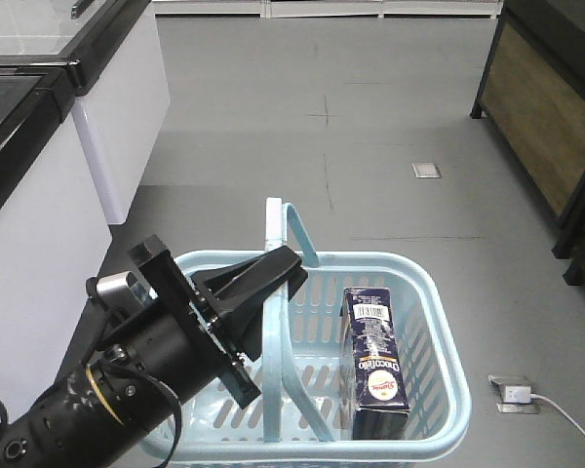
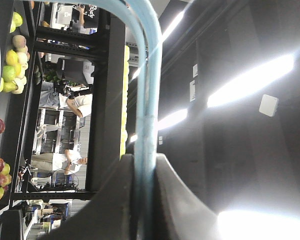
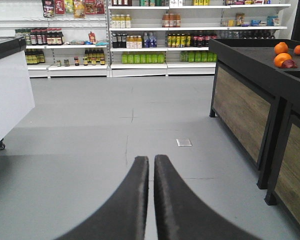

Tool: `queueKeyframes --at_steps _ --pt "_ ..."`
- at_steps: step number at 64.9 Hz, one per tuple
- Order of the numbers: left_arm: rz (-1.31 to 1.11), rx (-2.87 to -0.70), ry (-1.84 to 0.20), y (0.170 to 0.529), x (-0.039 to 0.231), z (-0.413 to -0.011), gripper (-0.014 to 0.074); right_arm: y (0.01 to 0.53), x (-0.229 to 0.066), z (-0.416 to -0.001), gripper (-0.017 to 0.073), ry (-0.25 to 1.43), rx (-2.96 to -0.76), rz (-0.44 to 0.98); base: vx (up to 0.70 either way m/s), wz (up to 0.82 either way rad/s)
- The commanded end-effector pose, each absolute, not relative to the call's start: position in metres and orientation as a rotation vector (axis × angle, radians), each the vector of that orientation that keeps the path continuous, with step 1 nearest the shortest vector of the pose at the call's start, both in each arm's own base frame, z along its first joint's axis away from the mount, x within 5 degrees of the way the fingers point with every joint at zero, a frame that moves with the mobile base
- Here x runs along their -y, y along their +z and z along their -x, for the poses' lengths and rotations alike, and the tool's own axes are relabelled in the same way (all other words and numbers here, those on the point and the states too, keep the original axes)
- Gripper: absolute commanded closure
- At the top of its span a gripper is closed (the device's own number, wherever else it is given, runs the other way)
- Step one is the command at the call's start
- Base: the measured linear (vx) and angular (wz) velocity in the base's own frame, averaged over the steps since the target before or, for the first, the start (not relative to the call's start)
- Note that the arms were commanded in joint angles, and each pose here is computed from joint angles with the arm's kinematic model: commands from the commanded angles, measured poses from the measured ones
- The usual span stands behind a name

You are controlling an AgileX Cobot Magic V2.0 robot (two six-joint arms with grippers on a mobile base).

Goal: Left arm holds basket, right arm returns cookies

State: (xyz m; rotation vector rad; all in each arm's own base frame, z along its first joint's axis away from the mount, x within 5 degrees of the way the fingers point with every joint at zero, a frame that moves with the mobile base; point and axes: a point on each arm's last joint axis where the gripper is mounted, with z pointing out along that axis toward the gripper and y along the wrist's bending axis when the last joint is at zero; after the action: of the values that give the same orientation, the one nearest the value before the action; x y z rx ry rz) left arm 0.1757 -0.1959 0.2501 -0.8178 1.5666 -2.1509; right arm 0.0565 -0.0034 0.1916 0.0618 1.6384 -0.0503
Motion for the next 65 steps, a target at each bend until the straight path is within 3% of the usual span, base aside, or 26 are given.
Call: queueKeyframes --at_steps 1,65 --pt "0.616 -1.193 -2.395 0.2918 0.1883 -0.1666 0.0596 0.1929 0.0045 -0.0566 0.0565 -0.072 -1.574 -0.058 0.00 0.00" --pt "0.616 -1.193 -2.395 0.2918 0.1883 -0.1666 0.0596 0.1929 0.0045 -0.0566 0.0565 -0.072 -1.574 -0.058 0.10 -0.03"
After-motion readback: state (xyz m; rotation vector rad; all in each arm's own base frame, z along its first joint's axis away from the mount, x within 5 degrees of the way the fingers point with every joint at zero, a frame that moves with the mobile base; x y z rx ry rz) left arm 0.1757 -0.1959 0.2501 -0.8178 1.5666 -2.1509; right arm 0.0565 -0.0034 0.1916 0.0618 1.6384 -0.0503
